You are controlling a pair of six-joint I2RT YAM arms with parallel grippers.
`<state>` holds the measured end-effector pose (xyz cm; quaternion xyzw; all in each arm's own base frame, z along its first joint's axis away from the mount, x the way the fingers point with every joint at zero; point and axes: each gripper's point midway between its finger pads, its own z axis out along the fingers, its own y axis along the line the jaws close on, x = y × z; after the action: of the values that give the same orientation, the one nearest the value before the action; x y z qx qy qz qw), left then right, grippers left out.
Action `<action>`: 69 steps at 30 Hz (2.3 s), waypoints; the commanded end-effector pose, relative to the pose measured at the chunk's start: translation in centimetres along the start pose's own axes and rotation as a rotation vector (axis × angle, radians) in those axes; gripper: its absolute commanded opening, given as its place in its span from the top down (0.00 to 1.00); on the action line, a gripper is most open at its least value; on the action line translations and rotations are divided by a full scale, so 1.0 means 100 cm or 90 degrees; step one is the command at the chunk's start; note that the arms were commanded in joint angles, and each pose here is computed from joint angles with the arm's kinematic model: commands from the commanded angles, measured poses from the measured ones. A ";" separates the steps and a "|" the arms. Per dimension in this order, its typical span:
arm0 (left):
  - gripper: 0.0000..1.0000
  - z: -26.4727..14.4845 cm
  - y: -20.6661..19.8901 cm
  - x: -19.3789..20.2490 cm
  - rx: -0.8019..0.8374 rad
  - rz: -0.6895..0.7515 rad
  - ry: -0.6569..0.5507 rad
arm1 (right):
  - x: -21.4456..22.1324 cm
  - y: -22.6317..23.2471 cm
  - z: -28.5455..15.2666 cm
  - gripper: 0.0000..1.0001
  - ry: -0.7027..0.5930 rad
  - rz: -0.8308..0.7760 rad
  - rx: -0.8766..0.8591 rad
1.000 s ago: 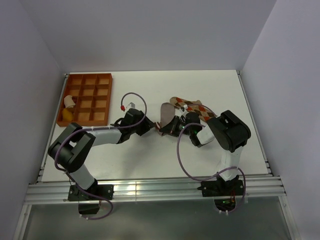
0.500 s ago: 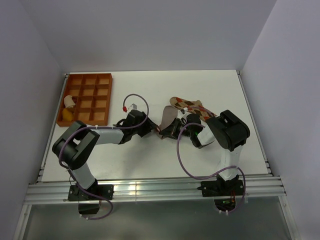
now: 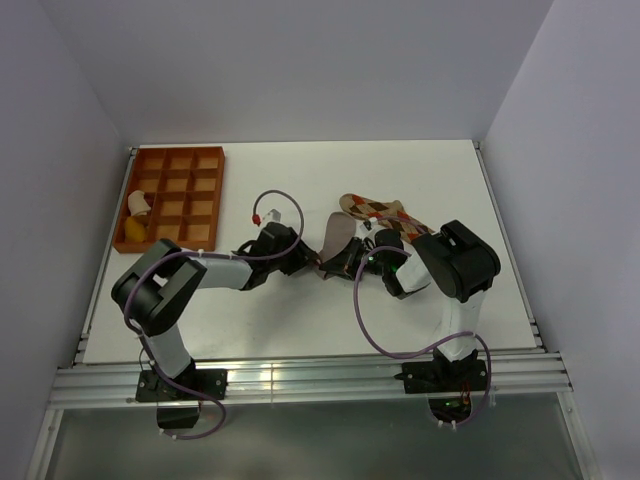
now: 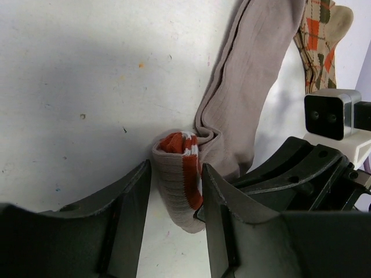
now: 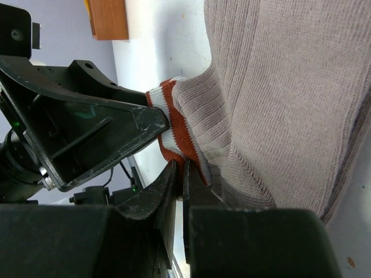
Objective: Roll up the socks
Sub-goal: Roll the sock at the center of the board.
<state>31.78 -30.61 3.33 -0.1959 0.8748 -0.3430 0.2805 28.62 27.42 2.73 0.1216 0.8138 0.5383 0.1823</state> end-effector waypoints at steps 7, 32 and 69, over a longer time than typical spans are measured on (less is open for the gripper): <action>0.65 0.006 -0.012 0.005 0.014 0.035 0.011 | 0.008 -0.028 -0.001 1.00 0.011 0.013 0.053; 1.00 -0.014 0.023 -0.038 -0.169 0.101 -0.097 | -0.092 -0.001 -0.008 0.66 -0.072 -0.312 0.299; 1.00 -0.021 0.047 -0.074 -0.257 0.059 -0.108 | -0.002 0.090 0.044 0.46 -0.125 -0.743 0.078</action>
<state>35.07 -22.39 3.56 -0.2433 0.9055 -0.1344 0.3207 28.81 32.84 6.73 -0.2924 0.7961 0.2707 0.4555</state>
